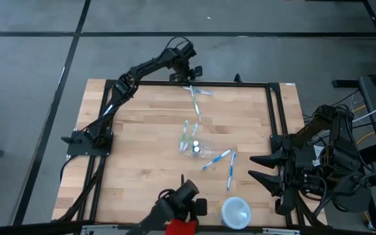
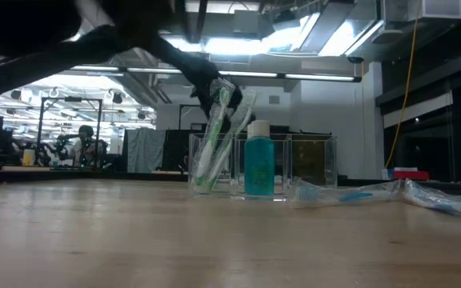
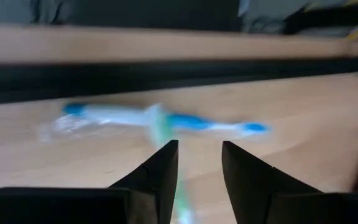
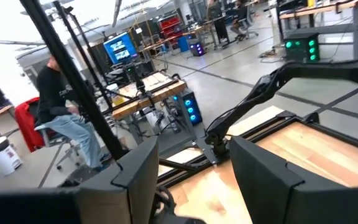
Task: Pick & Place toothbrushing station
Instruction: Put the green toothbrush into the transparent organizer
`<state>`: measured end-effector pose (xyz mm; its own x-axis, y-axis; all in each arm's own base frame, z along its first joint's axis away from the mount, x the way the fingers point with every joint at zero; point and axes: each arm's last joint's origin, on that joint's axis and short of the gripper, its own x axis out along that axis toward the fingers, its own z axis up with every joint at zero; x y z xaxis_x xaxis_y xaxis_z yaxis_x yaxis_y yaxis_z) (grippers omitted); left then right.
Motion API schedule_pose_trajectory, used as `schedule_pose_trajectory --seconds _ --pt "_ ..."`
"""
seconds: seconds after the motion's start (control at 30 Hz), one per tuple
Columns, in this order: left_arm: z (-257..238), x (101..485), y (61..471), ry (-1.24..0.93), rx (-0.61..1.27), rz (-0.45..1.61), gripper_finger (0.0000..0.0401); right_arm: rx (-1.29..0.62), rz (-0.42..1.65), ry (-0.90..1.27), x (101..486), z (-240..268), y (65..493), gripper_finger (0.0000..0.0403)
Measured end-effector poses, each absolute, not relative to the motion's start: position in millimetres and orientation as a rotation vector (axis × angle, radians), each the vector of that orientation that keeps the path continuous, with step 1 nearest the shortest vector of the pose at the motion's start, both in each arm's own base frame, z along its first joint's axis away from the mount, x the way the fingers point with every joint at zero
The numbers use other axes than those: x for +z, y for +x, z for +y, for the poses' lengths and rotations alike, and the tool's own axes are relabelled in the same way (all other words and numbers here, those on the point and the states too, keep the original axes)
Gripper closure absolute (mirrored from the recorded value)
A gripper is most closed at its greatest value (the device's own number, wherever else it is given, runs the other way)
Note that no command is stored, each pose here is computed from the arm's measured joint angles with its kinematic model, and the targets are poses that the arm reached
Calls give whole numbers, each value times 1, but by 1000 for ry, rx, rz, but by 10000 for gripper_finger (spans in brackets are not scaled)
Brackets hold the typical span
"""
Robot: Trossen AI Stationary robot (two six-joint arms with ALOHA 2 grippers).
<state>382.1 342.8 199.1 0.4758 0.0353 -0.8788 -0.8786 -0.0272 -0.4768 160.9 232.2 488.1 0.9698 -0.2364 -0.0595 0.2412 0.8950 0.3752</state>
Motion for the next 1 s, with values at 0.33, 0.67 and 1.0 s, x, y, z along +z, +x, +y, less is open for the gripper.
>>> schedule_pose_trajectory --seconds 0.33,0.67,1.0 --pt "347 180 381 -1406 862 852 283 -295 -11 396 489 230 160 202" --pt "331 174 390 -1399 770 952 282 -300 -13 387 490 230 160 202" --pt "321 169 397 -1417 750 991 274 -301 -10 368 490 230 160 202"
